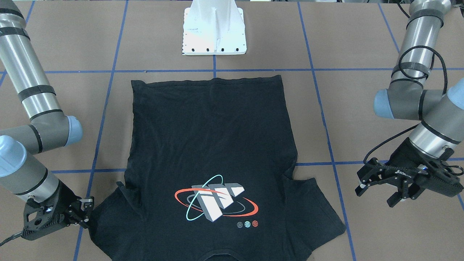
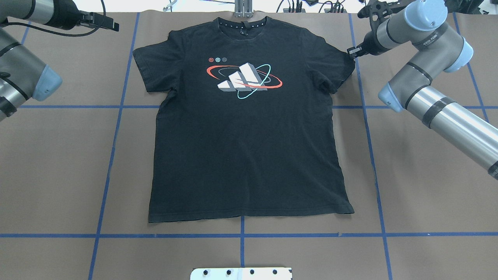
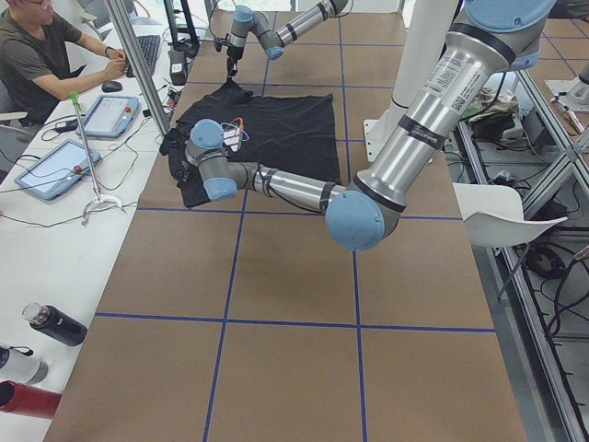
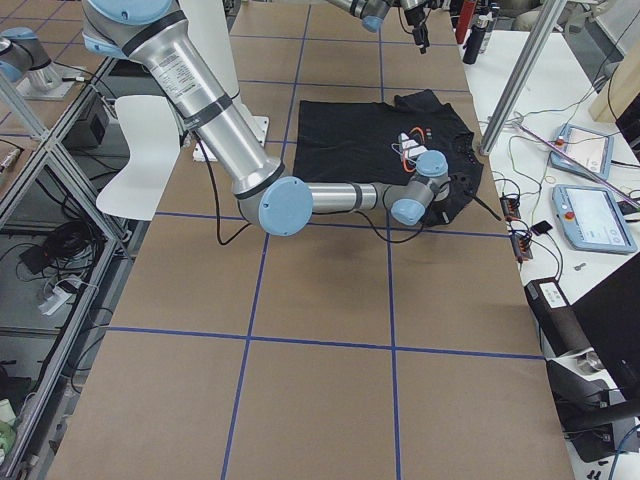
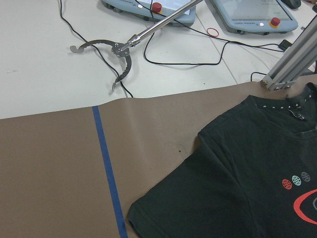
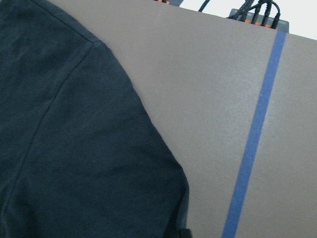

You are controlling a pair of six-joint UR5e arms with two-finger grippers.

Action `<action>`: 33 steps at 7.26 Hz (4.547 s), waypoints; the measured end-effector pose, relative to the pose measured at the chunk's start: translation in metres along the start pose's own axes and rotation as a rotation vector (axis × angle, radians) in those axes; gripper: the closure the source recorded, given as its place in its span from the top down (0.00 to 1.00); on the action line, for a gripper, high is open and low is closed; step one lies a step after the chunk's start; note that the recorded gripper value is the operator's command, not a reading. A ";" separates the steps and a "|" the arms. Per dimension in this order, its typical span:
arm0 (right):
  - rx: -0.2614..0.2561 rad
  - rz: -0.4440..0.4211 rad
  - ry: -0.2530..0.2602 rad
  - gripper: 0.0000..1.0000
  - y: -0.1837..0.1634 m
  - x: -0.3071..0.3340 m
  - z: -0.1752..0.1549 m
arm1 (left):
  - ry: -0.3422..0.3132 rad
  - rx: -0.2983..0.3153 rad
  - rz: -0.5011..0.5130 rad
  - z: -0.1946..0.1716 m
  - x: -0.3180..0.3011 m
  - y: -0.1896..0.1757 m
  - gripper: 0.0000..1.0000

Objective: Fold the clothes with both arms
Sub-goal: 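Move the right gripper toward the sleeve nearest it, then grasp the sleeve with the right gripper and fold it inward onto the shirt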

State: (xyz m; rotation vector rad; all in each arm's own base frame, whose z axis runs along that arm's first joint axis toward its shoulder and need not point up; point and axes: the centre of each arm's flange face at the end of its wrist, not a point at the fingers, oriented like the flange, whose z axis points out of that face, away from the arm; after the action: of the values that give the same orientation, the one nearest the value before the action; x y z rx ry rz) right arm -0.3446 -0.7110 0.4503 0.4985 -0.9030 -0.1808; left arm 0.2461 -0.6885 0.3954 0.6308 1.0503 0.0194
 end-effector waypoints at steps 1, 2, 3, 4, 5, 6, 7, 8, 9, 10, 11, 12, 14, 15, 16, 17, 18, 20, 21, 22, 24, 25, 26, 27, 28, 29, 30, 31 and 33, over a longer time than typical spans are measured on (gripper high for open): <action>0.007 0.019 -0.046 0.00 -0.008 -0.018 -0.012 | -0.001 -0.001 -0.001 0.000 -0.001 0.000 0.99; 0.013 0.046 -0.075 0.00 -0.018 -0.037 -0.020 | -0.003 -0.001 -0.001 0.000 -0.002 0.001 0.99; 0.014 0.063 -0.088 0.00 -0.030 -0.056 -0.024 | -0.004 -0.002 -0.002 0.000 -0.003 0.001 0.99; 0.007 0.070 -0.087 0.00 -0.043 -0.080 -0.023 | -0.005 -0.003 -0.002 0.001 -0.003 0.001 0.99; 0.005 0.068 -0.072 0.00 -0.056 -0.107 -0.019 | -0.005 -0.004 -0.003 0.001 -0.004 0.001 0.99; 0.015 0.062 -0.043 0.00 -0.070 -0.142 -0.005 | -0.006 -0.004 -0.003 0.001 -0.004 0.002 0.99; 0.032 0.065 -0.007 0.00 -0.081 -0.177 0.011 | -0.006 -0.004 -0.003 0.001 -0.004 0.002 0.99; 0.048 0.077 0.037 0.00 -0.089 -0.200 0.027 | -0.006 -0.004 -0.003 0.001 -0.004 0.002 0.99; 0.061 0.087 0.088 0.00 -0.095 -0.209 0.041 | -0.006 -0.004 -0.003 0.001 -0.004 0.002 0.99; 0.069 0.091 0.133 0.00 -0.101 -0.216 0.053 | -0.005 -0.003 -0.002 0.001 -0.004 0.001 0.99; 0.074 0.090 0.157 0.00 -0.103 -0.222 0.059 | -0.004 -0.002 -0.002 0.001 -0.004 0.001 0.99; 0.079 0.088 0.164 0.00 -0.105 -0.229 0.061 | -0.004 -0.002 -0.002 0.000 -0.003 0.001 0.99; 0.094 0.099 0.163 0.98 -0.110 -0.237 0.058 | -0.004 -0.001 -0.002 0.001 -0.003 0.001 0.99; 0.111 0.131 0.159 0.99 -0.113 -0.242 0.055 | -0.004 -0.002 -0.002 0.001 -0.003 0.001 0.99; 0.124 0.160 0.143 0.99 -0.116 -0.249 0.050 | -0.006 -0.002 -0.002 0.002 -0.003 0.001 0.99; 0.125 0.182 0.113 0.99 -0.118 -0.255 0.042 | -0.009 -0.003 -0.003 0.004 -0.004 0.001 0.99; 0.122 0.211 0.067 0.99 -0.120 -0.260 0.030 | -0.015 0.001 -0.004 0.008 -0.006 0.000 0.99; 0.122 0.326 -0.039 0.99 -0.111 -0.259 -0.005 | -0.051 0.065 -0.047 0.036 -0.003 0.001 0.99; 0.123 0.362 -0.080 0.99 -0.097 -0.253 -0.022 | -0.075 0.095 -0.079 0.060 0.009 0.009 0.94; 0.114 0.377 -0.103 0.99 -0.083 -0.245 -0.037 | -0.104 0.111 -0.097 0.078 0.013 0.018 0.85; 0.098 0.385 -0.123 0.99 -0.062 -0.234 -0.061 | -0.170 0.116 -0.116 0.110 0.010 0.030 0.69; 0.093 0.385 -0.133 0.99 -0.048 -0.224 -0.069 | -0.194 0.121 -0.116 0.123 0.012 0.033 0.59; 0.091 0.384 -0.140 0.99 -0.035 -0.215 -0.077 | -0.208 0.120 -0.118 0.130 0.013 0.035 0.56; 0.089 0.383 -0.143 0.99 -0.027 -0.209 -0.082 | -0.216 0.117 -0.119 0.135 0.010 0.037 0.55; 0.088 0.383 -0.142 0.99 -0.024 -0.207 -0.083 | -0.220 0.115 -0.120 0.140 0.006 0.039 0.55; 0.087 0.383 -0.141 0.99 -0.022 -0.206 -0.083 | -0.221 0.110 -0.119 0.146 0.002 0.044 0.55; 0.087 0.382 -0.139 0.99 -0.022 -0.205 -0.083 | -0.223 0.104 -0.117 0.151 0.002 0.050 0.55; 0.087 0.381 -0.137 0.99 -0.021 -0.205 -0.082 | -0.225 0.098 -0.116 0.155 0.001 0.055 0.53; 0.088 0.377 -0.132 0.99 -0.021 -0.204 -0.080 | -0.226 0.090 -0.114 0.160 0.003 0.060 0.51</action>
State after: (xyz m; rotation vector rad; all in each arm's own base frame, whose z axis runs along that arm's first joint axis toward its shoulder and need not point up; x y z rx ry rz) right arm -0.4053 -0.6298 0.2549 0.3920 -1.1207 0.1716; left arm 0.3937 -0.7140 0.4768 0.6378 0.8696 -0.1954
